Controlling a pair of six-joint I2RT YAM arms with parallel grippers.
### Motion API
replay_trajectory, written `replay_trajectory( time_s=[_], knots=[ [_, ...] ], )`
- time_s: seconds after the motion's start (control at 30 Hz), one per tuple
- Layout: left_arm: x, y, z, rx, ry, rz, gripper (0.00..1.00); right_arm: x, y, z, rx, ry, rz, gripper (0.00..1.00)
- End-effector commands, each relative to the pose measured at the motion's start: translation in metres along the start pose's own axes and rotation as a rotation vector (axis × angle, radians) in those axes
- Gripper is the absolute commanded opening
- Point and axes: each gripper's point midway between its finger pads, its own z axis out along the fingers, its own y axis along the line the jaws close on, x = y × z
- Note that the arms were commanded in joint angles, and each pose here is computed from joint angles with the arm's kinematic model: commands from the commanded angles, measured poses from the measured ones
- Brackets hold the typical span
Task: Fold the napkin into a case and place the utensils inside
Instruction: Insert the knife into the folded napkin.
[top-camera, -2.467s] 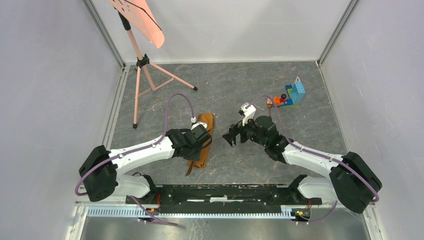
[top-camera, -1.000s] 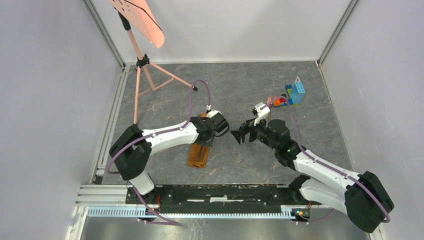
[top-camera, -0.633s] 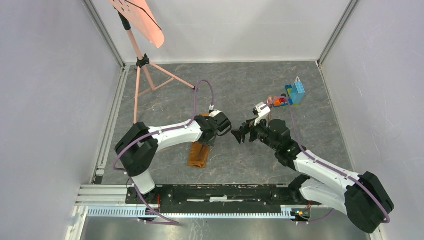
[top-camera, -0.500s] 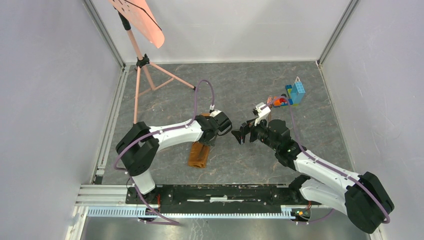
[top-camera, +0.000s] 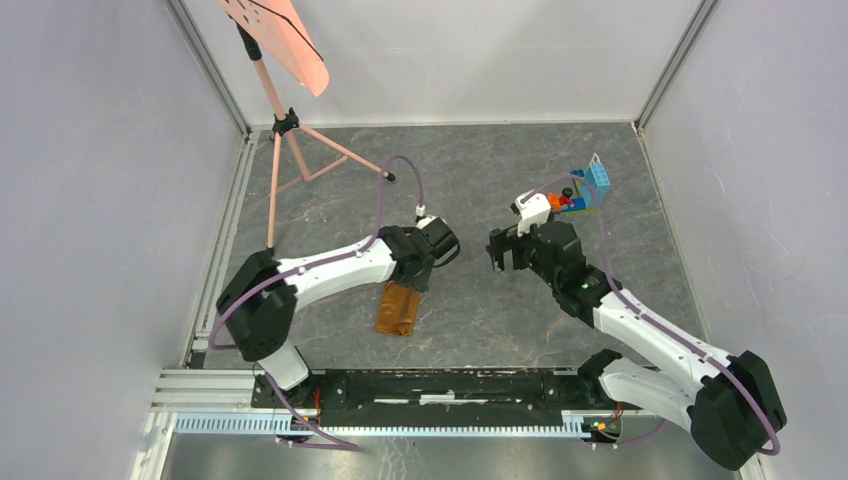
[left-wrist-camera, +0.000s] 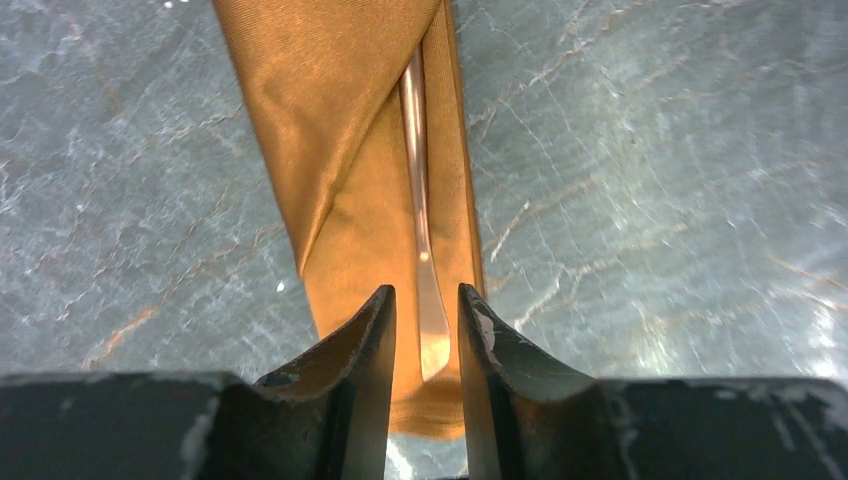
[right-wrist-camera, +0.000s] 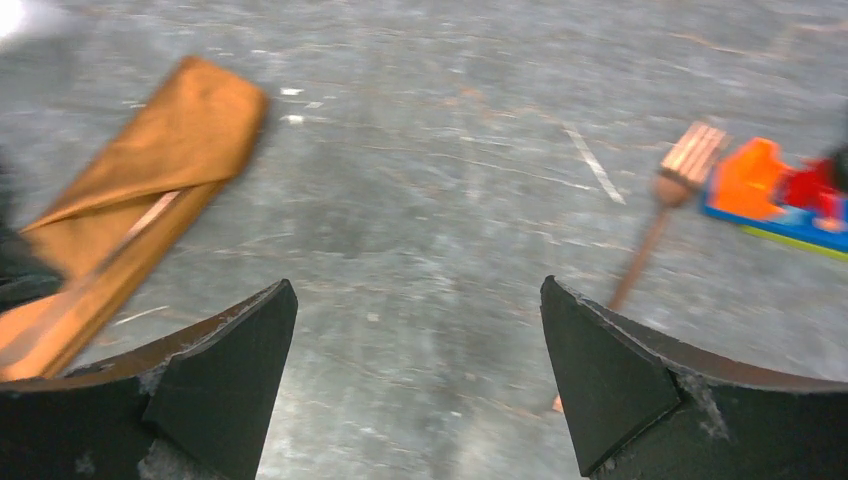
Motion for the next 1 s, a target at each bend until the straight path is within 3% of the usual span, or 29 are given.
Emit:
replay_trajectory(
  time_s=[0.0,0.13,0.27,0.43,0.63,0.83,0.97],
  knots=[
    [-0.028,0.009,-0.059,0.088,-0.121,-0.115,0.39,-0.006,-0.065,-0.013,0.298,0.098,-0.071,0.98],
    [-0.036,0.026,-0.109,0.225,-0.235,-0.174,0.58,0.020,-0.108,-0.010,0.439,0.300,-0.099,0.98],
    [-0.034,0.041,-0.144,0.321,-0.329,-0.173,0.71,0.051,-0.127,0.012,0.403,0.522,0.049,0.93],
    [-0.019,0.043,-0.155,0.385,-0.334,-0.151,0.72,0.054,-0.139,0.038,0.358,0.598,0.112,0.85],
    [-0.008,0.043,-0.170,0.463,-0.386,-0.185,0.73,0.067,-0.147,0.057,0.338,0.683,0.103,0.63],
    [-0.004,0.060,-0.184,0.435,-0.440,-0.200,0.73,0.087,-0.153,0.067,0.348,0.718,0.093,0.55],
    [-0.003,0.066,-0.193,0.428,-0.463,-0.213,0.73,0.101,-0.154,0.070,0.339,0.739,0.084,0.39]
  ],
)
